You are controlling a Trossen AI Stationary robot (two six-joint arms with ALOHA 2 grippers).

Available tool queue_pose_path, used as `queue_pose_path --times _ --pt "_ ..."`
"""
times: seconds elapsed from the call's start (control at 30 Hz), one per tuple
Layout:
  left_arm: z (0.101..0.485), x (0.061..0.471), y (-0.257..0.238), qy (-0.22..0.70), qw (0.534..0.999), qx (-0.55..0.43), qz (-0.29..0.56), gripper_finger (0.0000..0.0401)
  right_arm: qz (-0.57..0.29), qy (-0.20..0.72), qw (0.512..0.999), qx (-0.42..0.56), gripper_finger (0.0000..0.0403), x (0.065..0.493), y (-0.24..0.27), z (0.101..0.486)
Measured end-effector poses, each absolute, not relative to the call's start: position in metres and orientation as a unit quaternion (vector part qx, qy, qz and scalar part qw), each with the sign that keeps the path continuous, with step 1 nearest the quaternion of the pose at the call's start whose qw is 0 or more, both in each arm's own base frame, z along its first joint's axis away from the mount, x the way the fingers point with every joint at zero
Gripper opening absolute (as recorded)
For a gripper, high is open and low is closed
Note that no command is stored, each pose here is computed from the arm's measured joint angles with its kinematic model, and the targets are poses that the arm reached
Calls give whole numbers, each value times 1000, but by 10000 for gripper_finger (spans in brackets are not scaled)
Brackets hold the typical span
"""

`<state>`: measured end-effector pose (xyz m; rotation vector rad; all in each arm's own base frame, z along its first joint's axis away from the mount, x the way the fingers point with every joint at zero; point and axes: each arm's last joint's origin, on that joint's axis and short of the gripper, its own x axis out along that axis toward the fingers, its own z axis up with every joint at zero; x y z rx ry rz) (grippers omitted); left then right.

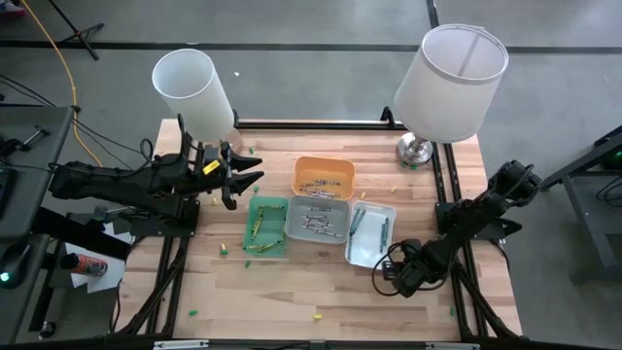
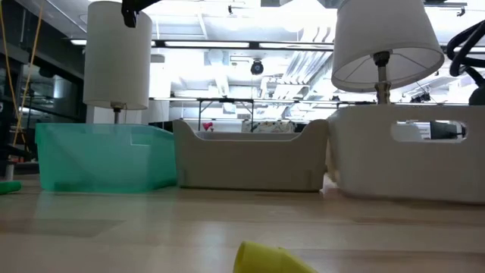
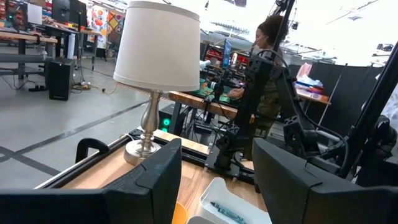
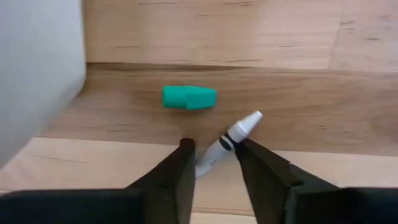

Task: Sort crayons
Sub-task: Put the white crayon into the gray bin

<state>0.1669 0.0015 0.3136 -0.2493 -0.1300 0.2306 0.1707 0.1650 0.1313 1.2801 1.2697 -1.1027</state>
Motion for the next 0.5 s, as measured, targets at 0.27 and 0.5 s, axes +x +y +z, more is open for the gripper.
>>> queue_pose_path --times 0.27,0.5 --pt "314 167 1 -65 984 -124 115 184 -453 540 500 503 13 166 165 131" --pt "314 167 1 -65 984 -124 115 184 -448 542 506 500 15 167 165 132"
